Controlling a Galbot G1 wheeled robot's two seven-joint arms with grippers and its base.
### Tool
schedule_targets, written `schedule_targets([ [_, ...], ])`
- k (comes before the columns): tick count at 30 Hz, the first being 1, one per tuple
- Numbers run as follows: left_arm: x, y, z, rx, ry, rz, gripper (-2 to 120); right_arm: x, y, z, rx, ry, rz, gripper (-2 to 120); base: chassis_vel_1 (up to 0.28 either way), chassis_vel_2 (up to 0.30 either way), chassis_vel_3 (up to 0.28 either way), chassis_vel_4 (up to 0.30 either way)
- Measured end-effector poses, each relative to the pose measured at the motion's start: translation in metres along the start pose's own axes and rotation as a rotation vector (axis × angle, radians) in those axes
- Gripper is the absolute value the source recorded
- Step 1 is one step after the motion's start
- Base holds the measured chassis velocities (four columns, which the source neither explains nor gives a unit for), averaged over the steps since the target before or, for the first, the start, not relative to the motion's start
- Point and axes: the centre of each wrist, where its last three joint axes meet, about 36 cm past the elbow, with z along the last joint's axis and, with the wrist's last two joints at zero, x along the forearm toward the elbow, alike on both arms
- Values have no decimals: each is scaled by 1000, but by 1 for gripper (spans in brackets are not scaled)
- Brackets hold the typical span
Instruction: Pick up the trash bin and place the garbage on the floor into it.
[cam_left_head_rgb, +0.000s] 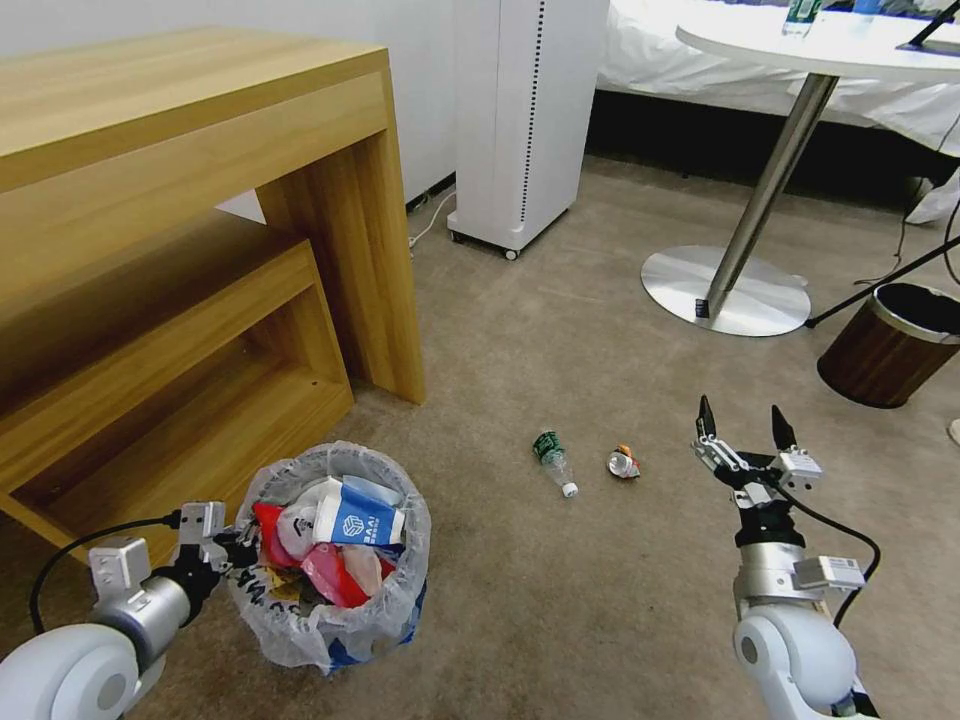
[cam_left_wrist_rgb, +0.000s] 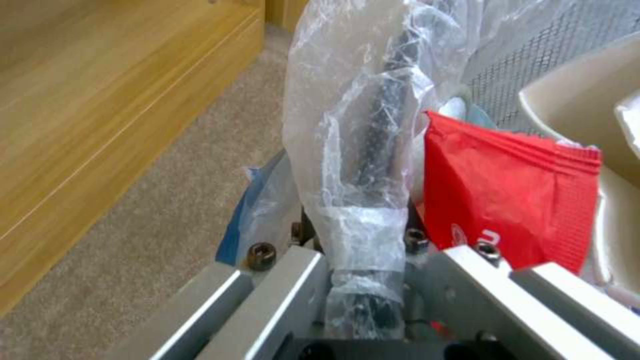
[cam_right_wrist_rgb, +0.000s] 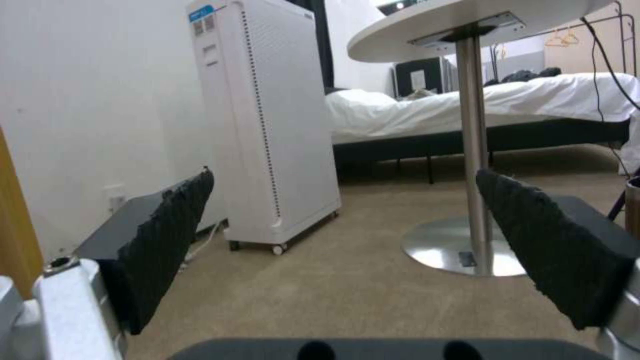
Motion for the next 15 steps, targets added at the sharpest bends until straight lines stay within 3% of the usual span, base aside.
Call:
schedule_targets([
  [15,-1,0,0,-3,-2,6,1,4,-3,-5,9,-15,14,100,-4,3,3,-2],
])
